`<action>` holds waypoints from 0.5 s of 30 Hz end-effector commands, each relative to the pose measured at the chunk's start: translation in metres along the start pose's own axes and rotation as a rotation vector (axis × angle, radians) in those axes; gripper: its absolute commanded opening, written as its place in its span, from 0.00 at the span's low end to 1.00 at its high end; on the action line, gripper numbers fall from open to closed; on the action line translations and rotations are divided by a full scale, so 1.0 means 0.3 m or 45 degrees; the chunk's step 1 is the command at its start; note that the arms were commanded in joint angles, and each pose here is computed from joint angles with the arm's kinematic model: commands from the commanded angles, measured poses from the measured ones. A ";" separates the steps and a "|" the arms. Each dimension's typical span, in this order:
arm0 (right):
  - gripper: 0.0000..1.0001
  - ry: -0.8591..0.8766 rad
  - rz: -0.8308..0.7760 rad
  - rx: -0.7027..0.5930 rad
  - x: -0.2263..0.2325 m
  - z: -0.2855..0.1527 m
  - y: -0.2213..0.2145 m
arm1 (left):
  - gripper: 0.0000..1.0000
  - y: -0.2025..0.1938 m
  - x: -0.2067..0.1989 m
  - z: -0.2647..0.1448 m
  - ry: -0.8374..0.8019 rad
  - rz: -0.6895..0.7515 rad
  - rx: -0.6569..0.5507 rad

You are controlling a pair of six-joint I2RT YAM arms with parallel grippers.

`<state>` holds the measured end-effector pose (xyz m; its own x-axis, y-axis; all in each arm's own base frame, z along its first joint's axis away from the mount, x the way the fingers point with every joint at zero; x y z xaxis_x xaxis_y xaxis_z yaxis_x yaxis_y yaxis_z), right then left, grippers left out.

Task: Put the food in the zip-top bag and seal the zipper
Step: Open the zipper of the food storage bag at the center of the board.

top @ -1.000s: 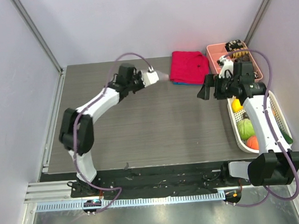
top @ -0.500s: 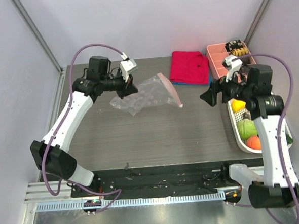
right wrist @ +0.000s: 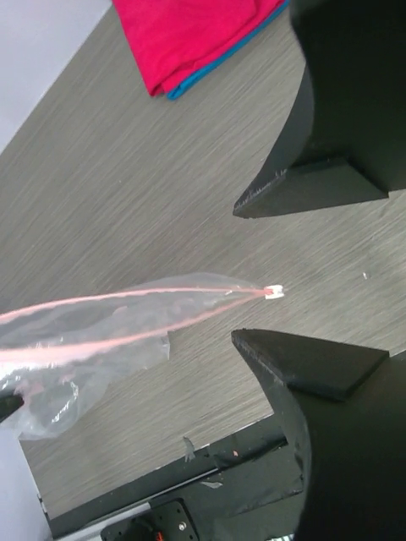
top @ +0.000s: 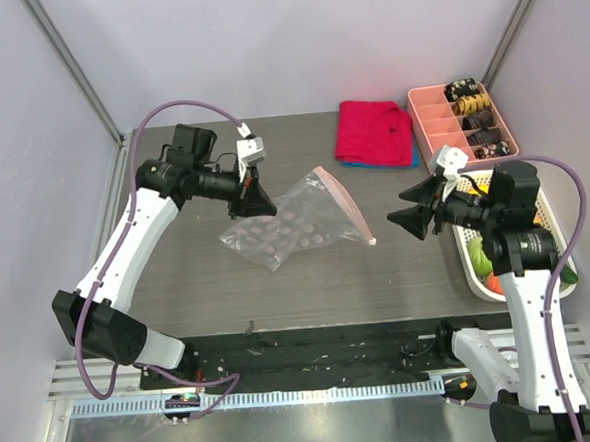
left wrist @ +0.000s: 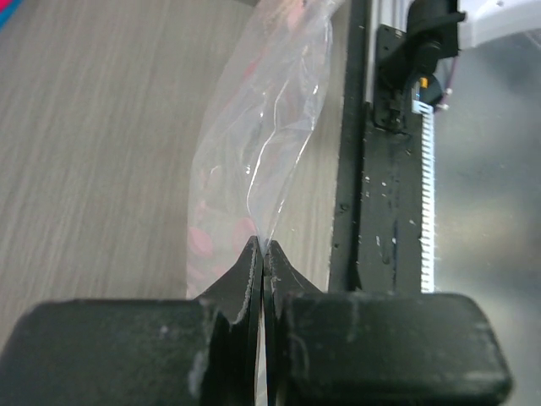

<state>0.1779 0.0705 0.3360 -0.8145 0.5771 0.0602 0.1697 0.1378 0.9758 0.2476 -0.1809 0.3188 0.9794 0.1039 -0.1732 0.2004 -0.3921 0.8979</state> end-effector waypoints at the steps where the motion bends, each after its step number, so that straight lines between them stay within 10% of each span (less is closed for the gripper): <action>1: 0.57 0.076 -0.084 -0.084 -0.036 0.047 0.046 | 0.00 0.029 -0.043 -0.012 -0.111 0.028 -0.040; 15: 0.52 0.241 0.025 -0.049 0.021 0.167 0.041 | 0.00 0.034 -0.036 -0.008 -0.113 0.049 -0.046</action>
<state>0.1947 0.1068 0.3322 -0.8958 0.4229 0.1366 0.1990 0.1069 0.9742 0.2394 -0.1809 0.3182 0.9771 0.0480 -0.2072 0.2093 -0.3893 0.8970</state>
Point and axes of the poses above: each gripper's point midway between its finger pads, its own z axis out along the fingers, its own x axis along the line the jaws close on, y = z × x, the point moved 7 cm from there along -z, back along the fingers, and after that the axes turned 5 degrees about z, right-handed, at the moved point
